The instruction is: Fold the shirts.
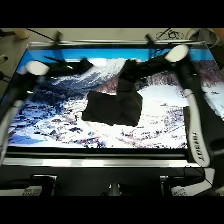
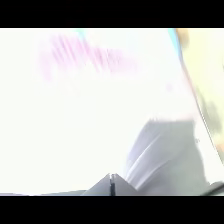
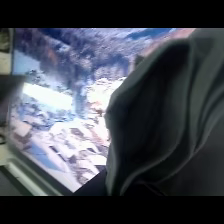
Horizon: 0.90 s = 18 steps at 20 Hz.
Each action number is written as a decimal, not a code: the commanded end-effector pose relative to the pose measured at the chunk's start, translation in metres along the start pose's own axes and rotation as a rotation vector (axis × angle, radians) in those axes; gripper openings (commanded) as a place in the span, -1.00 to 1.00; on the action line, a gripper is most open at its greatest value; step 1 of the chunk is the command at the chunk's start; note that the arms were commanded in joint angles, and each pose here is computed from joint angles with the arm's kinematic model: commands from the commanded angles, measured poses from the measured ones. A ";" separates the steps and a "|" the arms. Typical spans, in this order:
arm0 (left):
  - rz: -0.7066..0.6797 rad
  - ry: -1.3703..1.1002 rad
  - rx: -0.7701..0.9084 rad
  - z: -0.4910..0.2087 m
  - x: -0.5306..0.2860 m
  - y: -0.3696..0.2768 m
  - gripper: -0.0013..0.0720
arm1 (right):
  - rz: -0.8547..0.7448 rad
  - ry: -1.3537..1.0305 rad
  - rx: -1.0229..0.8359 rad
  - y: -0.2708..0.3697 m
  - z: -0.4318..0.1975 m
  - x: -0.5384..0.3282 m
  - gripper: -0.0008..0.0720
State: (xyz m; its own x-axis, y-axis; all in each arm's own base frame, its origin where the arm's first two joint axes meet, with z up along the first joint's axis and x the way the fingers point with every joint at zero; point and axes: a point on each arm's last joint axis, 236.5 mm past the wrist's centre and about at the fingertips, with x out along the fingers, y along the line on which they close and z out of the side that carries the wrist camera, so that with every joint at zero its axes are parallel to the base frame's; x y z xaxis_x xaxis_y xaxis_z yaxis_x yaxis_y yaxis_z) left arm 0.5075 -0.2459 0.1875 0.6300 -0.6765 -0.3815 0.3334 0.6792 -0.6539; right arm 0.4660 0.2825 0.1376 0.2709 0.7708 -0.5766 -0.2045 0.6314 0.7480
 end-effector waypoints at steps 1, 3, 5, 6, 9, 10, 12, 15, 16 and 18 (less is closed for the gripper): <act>0.128 -0.222 0.115 0.081 -0.131 0.007 -0.87 | 0.130 0.042 0.126 0.019 -0.027 0.119 -0.84; 0.151 -0.295 0.146 0.097 -0.177 -0.004 -0.87 | 0.158 0.106 0.176 0.015 -0.051 0.156 0.88; 0.185 -0.315 0.177 0.099 -0.202 -0.007 -0.87 | 0.152 0.188 0.174 0.007 -0.065 0.148 0.90; 0.211 -0.301 0.193 0.096 -0.208 -0.004 -0.87 | 0.143 0.220 0.164 0.002 -0.065 0.130 0.90; 0.293 -0.223 0.227 0.081 -0.207 0.018 -0.87 | -0.048 0.203 0.073 -0.055 -0.037 0.041 0.89; 0.304 -0.211 0.223 0.078 -0.205 0.024 -0.87 | -0.231 0.198 0.041 -0.104 -0.030 0.001 0.89; 0.312 -0.188 0.204 0.069 -0.199 0.034 -0.87 | -0.605 0.256 0.138 -0.207 -0.044 -0.072 0.80; 0.316 -0.148 0.179 0.054 -0.189 0.045 -0.87 | -0.484 0.355 0.293 -0.238 -0.087 -0.048 0.74; 0.312 -0.136 0.176 0.050 -0.185 0.046 -0.87 | -0.434 0.363 0.310 -0.239 -0.096 -0.029 0.74; 0.301 -0.124 0.180 0.046 -0.181 0.042 -0.87 | -0.416 0.391 0.335 -0.248 -0.108 0.001 0.74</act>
State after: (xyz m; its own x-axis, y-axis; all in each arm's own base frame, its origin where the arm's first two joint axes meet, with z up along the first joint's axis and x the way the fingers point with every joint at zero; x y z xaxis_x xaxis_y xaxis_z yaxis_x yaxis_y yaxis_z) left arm 0.4416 -0.0767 0.2686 0.8101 -0.3975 -0.4310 0.2274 0.8906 -0.3940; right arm 0.4291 0.1335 -0.0484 -0.0478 0.4661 -0.8835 0.1174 0.8810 0.4584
